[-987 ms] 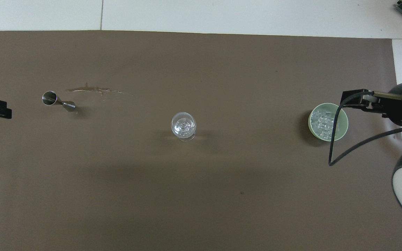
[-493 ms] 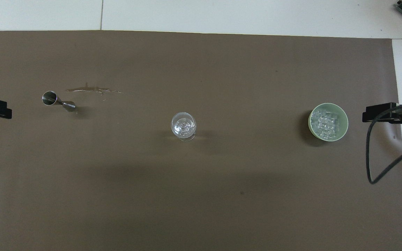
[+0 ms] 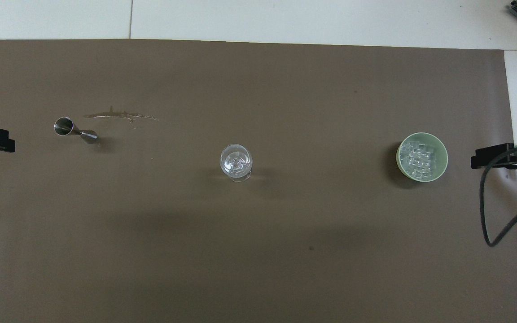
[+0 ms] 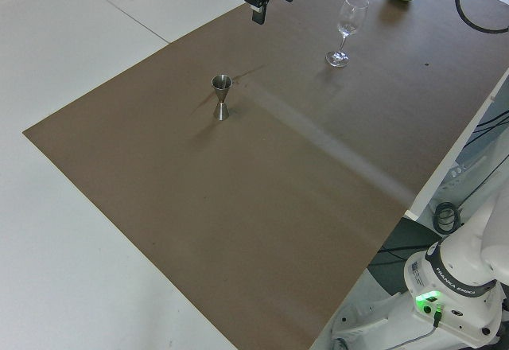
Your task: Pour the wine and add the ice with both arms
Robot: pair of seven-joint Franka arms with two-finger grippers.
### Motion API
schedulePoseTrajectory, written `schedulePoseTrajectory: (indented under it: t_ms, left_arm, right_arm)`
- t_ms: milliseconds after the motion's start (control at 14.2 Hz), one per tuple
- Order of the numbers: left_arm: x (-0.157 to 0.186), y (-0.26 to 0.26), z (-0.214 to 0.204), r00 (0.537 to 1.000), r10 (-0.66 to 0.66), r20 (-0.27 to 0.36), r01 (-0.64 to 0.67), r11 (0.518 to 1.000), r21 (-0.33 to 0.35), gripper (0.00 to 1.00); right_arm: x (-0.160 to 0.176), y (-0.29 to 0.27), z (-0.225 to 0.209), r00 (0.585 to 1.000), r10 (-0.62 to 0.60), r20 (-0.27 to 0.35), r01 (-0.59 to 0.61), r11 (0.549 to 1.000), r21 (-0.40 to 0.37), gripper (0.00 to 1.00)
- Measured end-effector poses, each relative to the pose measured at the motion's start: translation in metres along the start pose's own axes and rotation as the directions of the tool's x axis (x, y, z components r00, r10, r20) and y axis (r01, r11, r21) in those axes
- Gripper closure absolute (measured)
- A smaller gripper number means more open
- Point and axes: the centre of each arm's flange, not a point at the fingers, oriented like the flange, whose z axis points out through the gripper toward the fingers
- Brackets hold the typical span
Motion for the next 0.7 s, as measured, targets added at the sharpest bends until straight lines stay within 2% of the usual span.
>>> schedulePoseTrajectory:
  t_ms: [705]
  left_arm:
    - [-0.0002,0.0004,0.0001,1.000,-0.001,0.002,0.001,1.000,-0.007,0.00]
  right_arm:
    - [-0.0004,-0.0061,0.0023,1.000,-0.009,0.005,0.009,1.000,0.002,0.00]
